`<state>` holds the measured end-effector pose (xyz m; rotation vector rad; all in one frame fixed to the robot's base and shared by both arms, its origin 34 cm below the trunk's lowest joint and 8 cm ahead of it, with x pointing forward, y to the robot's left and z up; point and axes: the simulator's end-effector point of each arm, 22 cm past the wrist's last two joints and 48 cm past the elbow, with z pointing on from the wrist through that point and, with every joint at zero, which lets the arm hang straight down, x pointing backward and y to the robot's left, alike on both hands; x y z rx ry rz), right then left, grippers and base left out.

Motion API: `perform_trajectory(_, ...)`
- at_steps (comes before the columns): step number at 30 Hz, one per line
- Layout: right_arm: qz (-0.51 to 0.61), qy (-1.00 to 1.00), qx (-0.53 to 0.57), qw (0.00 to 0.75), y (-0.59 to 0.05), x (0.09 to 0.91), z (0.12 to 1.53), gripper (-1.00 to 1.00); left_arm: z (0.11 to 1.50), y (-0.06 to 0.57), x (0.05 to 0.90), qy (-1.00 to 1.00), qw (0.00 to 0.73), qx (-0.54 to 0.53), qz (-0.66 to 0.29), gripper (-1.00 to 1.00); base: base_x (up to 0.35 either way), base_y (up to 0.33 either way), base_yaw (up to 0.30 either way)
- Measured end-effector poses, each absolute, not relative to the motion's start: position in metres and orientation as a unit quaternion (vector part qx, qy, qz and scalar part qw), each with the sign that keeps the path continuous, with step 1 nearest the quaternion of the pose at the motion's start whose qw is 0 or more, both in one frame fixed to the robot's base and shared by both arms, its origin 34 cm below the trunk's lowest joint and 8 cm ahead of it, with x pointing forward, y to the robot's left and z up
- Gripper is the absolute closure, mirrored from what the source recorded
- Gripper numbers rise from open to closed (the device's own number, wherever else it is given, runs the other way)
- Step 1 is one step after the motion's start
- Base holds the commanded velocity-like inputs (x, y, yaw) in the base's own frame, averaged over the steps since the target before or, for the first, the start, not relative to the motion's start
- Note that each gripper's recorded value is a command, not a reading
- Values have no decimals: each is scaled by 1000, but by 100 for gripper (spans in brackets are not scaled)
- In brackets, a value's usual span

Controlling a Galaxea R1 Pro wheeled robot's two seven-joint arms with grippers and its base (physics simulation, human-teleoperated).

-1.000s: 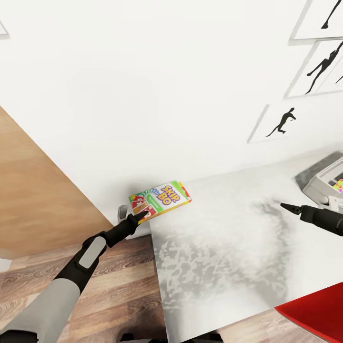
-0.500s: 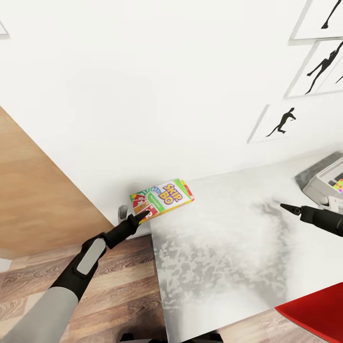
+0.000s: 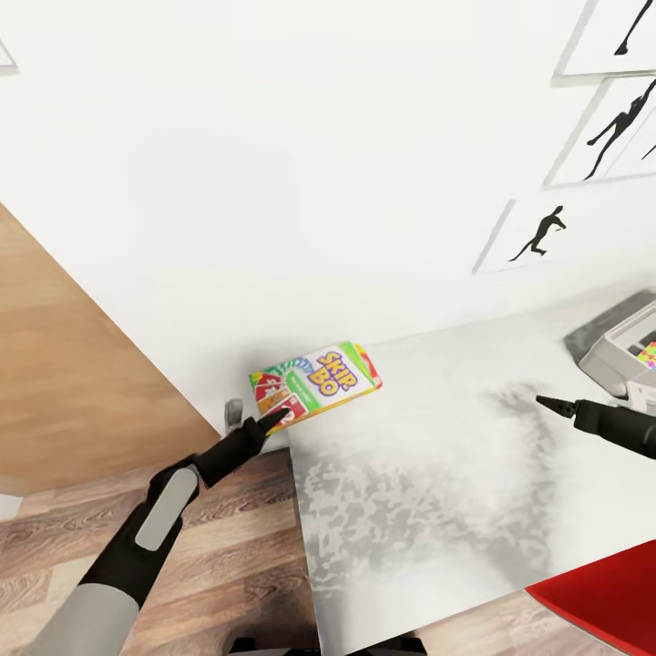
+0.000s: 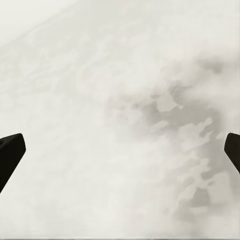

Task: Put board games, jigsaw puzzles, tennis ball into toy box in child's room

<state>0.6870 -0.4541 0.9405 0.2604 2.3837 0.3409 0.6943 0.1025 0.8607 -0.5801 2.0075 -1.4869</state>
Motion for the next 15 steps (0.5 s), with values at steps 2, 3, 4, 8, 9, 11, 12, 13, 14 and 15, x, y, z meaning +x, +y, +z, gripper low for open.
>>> perform_trajectory(2, 132, 922, 100, 350, -455, 685, 939, -100, 872, 99, 687, 752, 285, -207, -557, 100, 0, 0, 0)
perform_trajectory(3, 132, 922, 100, 349, -455, 684, 939, -100, 878, 97, 683, 754, 286, -203, -555, 100, 0, 0, 0)
perform_trajectory(4, 132, 923, 100, 349, -455, 682, 938, -100, 883, 97, 681, 757, 287, -201, -552, 100, 0, 0, 0)
perform_trajectory(8, 130, 923, 96, 350, -455, 680, 941, -100, 897, 98, 679, 764, 291, -202, -540, 100, 0, 0, 0)
perform_trajectory(9, 130, 923, 96, 350, -455, 680, 941, -100, 897, 98, 679, 764, 291, -202, -539, 100, 0, 0, 0)
perform_trajectory(11, 128, 922, 92, 352, -454, 678, 943, -100, 906, 98, 679, 766, 292, -206, -535, 100, 0, 0, 0)
perform_trajectory(12, 128, 923, 92, 352, -454, 678, 943, -100, 906, 98, 679, 767, 292, -205, -533, 100, 0, 0, 0)
perform_trajectory(13, 127, 923, 91, 353, -454, 678, 944, -100, 911, 98, 680, 766, 293, -207, -533, 100, 0, 0, 0)
perform_trajectory(14, 126, 923, 89, 353, -454, 677, 945, -100, 916, 97, 680, 765, 294, -209, -534, 100, 0, 0, 0)
perform_trajectory(15, 126, 923, 88, 354, -453, 677, 945, -100, 921, 97, 681, 764, 296, -209, -533, 100, 0, 0, 0)
